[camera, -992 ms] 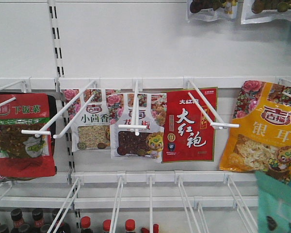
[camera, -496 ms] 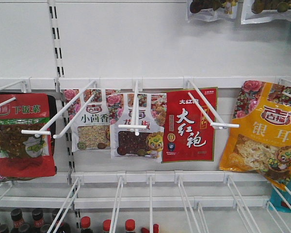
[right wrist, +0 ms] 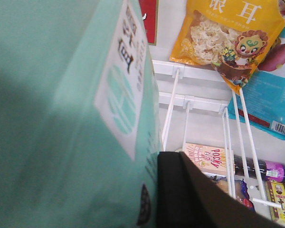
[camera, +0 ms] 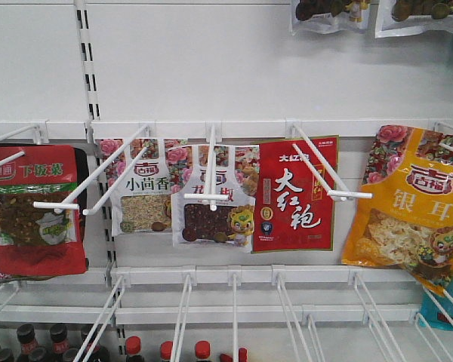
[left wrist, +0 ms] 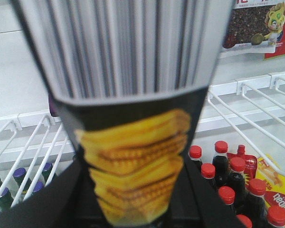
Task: Pick snacks and fruit into basket
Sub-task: 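Pull the teal bag back away from the shelf with the right gripper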
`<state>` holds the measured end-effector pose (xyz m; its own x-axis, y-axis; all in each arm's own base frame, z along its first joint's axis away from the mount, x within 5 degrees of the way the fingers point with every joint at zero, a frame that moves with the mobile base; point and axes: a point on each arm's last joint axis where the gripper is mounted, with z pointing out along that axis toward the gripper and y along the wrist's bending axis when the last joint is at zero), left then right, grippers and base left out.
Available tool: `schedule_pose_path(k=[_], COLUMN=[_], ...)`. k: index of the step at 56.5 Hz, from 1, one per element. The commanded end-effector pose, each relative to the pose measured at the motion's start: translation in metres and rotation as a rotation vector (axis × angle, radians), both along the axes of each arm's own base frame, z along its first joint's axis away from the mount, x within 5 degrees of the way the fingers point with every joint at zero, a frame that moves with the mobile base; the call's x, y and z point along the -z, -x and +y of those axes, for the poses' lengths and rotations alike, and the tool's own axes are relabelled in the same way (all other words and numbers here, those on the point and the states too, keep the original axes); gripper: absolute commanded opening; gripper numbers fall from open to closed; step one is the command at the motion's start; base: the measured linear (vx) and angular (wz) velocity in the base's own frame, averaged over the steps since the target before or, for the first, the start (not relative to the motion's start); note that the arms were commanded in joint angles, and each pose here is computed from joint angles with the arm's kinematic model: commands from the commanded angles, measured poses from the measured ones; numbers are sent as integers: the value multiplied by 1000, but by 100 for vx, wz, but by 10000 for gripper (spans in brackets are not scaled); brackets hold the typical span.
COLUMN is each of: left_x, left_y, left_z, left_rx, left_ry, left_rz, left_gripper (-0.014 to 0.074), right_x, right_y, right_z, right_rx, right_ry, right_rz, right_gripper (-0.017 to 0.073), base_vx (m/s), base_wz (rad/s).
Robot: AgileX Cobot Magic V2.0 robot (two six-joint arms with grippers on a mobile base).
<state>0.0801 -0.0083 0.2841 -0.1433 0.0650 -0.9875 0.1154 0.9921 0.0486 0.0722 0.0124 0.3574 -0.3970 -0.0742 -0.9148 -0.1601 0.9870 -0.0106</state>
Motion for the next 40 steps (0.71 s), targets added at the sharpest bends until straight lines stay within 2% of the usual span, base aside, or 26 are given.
schedule_pose_path(k=[1,40], left_x=[-20,-20], left_y=[0,0], left_z=[-1,-1], left_rx=[17,17], left_ry=[14,14], left_rz=[-124,-124], left_gripper=[10,10], right_x=[-16,-16], right_y=[-2,-2], right_z=[0,0], right_rx=[10,10], right_ry=[-14,-15], right_rz=[-116,-116], right_gripper=[-8,-8], base_vx=[0,0], base_wz=[0,0])
